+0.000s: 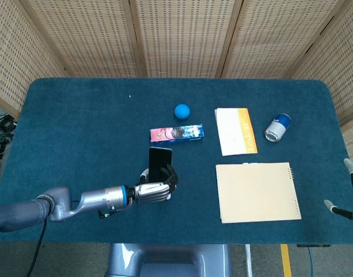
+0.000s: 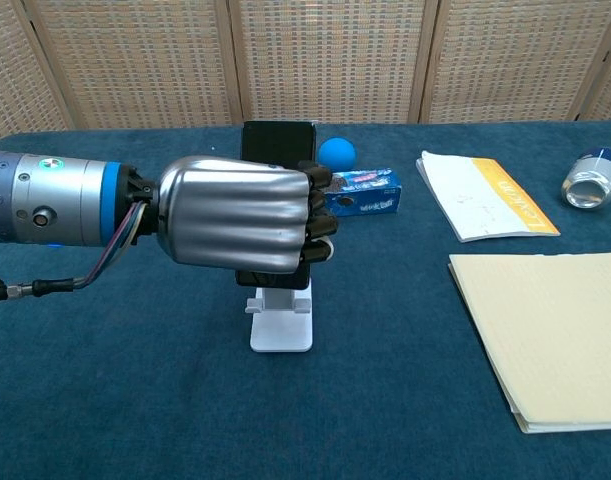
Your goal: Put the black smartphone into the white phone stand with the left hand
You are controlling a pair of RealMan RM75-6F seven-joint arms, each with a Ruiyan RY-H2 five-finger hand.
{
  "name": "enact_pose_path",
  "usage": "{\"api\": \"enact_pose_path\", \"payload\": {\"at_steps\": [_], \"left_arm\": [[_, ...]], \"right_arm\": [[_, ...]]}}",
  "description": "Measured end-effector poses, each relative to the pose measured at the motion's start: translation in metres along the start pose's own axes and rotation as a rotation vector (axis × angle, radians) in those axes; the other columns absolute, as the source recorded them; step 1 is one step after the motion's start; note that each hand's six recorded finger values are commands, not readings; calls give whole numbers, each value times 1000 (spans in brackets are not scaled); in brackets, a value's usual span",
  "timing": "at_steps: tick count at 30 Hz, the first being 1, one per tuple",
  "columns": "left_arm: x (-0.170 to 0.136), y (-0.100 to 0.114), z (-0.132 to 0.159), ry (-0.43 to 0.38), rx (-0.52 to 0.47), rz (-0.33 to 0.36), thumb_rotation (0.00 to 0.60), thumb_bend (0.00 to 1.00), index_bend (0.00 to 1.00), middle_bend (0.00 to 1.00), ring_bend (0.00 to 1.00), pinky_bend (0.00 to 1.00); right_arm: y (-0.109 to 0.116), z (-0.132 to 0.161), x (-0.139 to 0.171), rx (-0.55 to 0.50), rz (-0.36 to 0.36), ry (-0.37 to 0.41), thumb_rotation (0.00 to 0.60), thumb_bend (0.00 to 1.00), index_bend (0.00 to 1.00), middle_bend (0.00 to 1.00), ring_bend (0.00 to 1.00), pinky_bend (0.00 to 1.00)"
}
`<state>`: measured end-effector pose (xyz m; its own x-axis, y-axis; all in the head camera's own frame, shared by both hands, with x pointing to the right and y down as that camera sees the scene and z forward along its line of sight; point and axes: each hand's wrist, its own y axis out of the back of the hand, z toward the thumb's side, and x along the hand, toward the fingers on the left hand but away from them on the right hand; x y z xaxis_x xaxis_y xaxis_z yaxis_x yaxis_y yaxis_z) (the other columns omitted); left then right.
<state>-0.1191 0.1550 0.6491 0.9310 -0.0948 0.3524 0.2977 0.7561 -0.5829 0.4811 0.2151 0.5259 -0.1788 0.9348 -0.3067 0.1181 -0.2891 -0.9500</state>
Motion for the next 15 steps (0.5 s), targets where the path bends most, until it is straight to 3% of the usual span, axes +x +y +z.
{"api": "enact_pose_path", "payload": {"at_steps": [15], "left_arm": [[7,2,18,39,64,-69,600,0,602,529,542,418]], "right_arm": [[1,0,1,-8,9,2,600,0,0,0,0,0]]}}
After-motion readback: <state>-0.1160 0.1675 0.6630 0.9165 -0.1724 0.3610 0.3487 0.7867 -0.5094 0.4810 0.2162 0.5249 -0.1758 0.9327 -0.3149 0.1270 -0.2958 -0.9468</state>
